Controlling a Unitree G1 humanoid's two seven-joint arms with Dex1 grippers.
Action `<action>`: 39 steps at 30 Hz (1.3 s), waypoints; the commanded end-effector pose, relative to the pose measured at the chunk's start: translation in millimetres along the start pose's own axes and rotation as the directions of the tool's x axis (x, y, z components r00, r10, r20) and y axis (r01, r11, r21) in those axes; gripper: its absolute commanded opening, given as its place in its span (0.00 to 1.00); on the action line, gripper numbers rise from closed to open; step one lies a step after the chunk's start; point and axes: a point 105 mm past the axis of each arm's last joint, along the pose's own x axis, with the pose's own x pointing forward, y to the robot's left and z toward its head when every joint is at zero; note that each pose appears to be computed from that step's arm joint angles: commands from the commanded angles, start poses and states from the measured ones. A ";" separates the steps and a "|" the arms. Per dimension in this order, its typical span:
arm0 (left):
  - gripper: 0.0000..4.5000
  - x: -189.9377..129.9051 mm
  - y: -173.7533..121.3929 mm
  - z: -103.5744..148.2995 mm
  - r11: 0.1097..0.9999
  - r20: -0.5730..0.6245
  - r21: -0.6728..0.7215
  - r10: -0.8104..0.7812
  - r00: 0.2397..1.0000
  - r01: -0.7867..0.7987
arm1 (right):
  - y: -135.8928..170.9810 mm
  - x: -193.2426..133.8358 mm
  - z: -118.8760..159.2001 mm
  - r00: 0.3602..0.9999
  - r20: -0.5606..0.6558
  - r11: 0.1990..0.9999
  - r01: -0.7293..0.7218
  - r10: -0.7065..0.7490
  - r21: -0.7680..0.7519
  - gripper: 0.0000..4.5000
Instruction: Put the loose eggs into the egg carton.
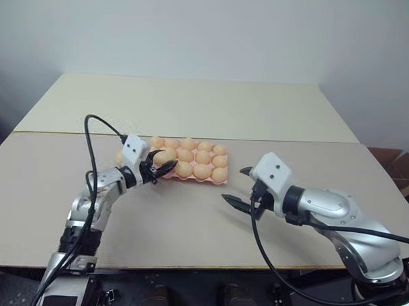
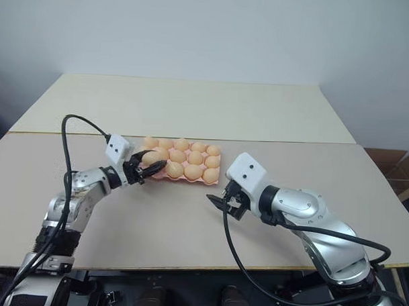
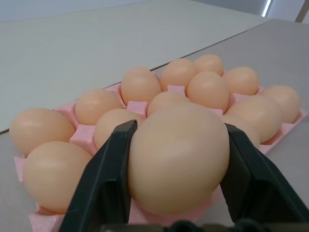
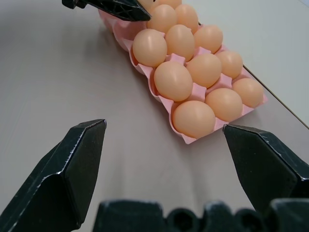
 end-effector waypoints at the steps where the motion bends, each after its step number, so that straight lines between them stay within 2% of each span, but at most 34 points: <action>1: 0.86 4.2 -2.0 11.6 0.999 0.025 0.052 -0.017 1.000 0.016 | -4.8 -7.8 11.0 0.998 0.040 0.999 0.044 -0.044 -0.019 1.00; 2: 0.95 3.7 -2.8 13.0 0.998 0.027 0.065 -0.022 0.999 0.020 | -4.9 -8.2 10.6 0.998 0.038 0.999 0.047 -0.046 -0.018 1.00; 3: 0.99 2.5 -3.0 14.5 0.997 0.031 0.068 -0.025 0.999 0.023 | -4.9 -8.2 10.3 0.998 0.037 0.999 0.048 -0.047 -0.018 1.00; 9: 0.99 -14.3 2.8 25.6 0.993 0.052 0.113 0.023 0.998 -0.029 | -4.3 -8.4 9.6 0.998 0.035 0.999 0.048 -0.047 -0.017 1.00; 12: 0.99 -42.6 7.6 31.2 0.993 0.059 0.078 0.080 0.995 -0.085 | -3.8 -8.8 9.4 0.999 0.036 0.999 0.041 -0.040 -0.019 1.00; 15: 0.99 -72.5 16.5 24.0 0.980 -0.014 0.062 0.193 0.981 -0.191 | -3.8 -8.1 8.9 0.999 0.037 0.999 0.028 -0.027 -0.020 1.00; 20: 0.99 -122.0 27.0 18.8 0.916 -0.095 0.076 0.401 0.911 -0.395 | -0.3 -6.8 14.5 0.997 0.060 0.999 -0.046 0.047 -0.029 1.00; 25: 0.99 -159.2 35.1 12.9 0.818 -0.176 0.077 0.574 0.800 -0.570 | 15.5 -13.4 21.8 0.971 0.074 0.967 -0.218 0.228 -0.130 1.00; 31: 0.99 -167.1 34.3 5.0 0.767 -0.230 0.050 0.632 0.740 -0.640 | 25.1 -16.9 27.6 0.947 0.092 0.942 -0.290 0.308 -0.171 1.00; 35: 0.99 -160.0 31.9 7.5 0.776 -0.218 0.042 0.622 0.752 -0.629 | 26.0 -16.5 27.2 0.946 0.089 0.940 -0.295 0.313 -0.172 1.00; 39: 0.99 -140.5 42.0 13.8 0.776 -0.177 0.022 0.624 0.761 -0.631 | 24.5 -15.3 23.4 0.953 0.074 0.945 -0.279 0.295 -0.171 1.00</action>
